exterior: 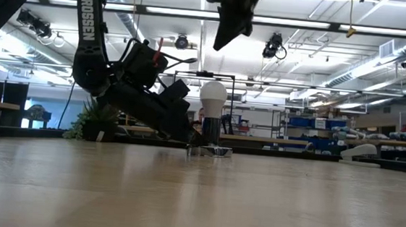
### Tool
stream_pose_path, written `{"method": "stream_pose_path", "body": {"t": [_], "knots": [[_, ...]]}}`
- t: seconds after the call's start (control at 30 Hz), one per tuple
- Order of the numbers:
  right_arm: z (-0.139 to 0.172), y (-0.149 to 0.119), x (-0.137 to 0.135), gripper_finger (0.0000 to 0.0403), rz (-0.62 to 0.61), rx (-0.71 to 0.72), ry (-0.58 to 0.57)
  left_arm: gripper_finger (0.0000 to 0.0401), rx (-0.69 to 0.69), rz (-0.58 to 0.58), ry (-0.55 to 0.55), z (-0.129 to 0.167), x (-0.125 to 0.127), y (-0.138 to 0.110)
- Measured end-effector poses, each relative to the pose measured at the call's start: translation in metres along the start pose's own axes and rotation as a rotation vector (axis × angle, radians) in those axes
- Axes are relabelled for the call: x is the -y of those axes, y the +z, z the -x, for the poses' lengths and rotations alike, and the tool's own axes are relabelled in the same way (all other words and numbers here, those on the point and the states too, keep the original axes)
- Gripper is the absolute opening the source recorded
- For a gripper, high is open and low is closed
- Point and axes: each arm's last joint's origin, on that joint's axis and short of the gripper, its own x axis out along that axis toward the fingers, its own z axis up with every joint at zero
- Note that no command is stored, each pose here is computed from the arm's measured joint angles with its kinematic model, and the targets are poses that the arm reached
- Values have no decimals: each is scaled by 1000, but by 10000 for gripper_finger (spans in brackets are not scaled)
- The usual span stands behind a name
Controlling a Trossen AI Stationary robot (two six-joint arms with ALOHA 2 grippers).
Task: Screw lightbulb
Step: Insert the lightbulb into the lamp
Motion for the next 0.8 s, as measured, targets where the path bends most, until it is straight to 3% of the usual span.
{"method": "stream_pose_path", "body": {"t": [0.53, 0.8], "knots": [[3, 7, -13, 2, 76, 84, 3, 8, 1, -1, -1, 0, 0, 0], [-16, -3, -19, 1, 83, 130, 52, 8, 8, -5, -7, 0, 4, 1]]}}
